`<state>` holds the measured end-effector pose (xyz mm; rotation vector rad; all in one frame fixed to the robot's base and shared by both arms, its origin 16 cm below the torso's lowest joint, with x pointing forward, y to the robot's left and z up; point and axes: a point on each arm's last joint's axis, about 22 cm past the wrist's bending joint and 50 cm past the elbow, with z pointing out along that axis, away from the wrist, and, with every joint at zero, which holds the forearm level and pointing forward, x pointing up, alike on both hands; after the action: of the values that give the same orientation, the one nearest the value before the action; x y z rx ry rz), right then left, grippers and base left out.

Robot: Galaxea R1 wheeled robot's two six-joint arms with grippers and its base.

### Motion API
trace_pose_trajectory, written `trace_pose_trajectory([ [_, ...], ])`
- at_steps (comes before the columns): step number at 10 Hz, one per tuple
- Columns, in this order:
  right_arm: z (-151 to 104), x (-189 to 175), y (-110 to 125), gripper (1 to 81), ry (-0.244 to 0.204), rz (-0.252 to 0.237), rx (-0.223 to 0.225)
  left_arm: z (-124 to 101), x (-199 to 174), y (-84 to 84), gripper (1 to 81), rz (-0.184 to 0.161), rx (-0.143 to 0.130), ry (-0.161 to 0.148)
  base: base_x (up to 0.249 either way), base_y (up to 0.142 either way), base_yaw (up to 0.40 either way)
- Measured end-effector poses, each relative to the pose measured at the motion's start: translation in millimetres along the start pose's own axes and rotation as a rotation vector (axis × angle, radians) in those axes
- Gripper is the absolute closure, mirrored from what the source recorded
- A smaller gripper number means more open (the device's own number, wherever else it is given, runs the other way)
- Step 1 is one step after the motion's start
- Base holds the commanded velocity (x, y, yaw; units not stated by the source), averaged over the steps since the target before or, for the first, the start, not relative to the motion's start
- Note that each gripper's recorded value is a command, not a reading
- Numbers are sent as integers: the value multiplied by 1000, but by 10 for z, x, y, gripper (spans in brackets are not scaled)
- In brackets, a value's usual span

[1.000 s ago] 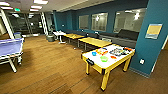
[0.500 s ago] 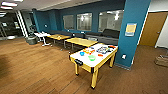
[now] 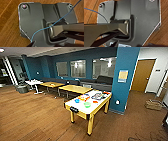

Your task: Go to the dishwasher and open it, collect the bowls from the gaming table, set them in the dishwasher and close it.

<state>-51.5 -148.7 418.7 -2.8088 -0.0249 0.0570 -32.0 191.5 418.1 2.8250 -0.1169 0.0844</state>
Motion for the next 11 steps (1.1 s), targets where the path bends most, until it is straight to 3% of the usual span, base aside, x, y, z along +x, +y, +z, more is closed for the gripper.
trace_pose_trajectory([
  [7, 0, 20, -3, 10, 3, -1, 0, -7, -2, -22, 10, 1, 2, -1, 0, 0, 0],
  [11, 7, -107, -10, 10, -14, 3, 1, -12, -148, -12, 10, -4, 1, -20, 139, 0, 0],
])
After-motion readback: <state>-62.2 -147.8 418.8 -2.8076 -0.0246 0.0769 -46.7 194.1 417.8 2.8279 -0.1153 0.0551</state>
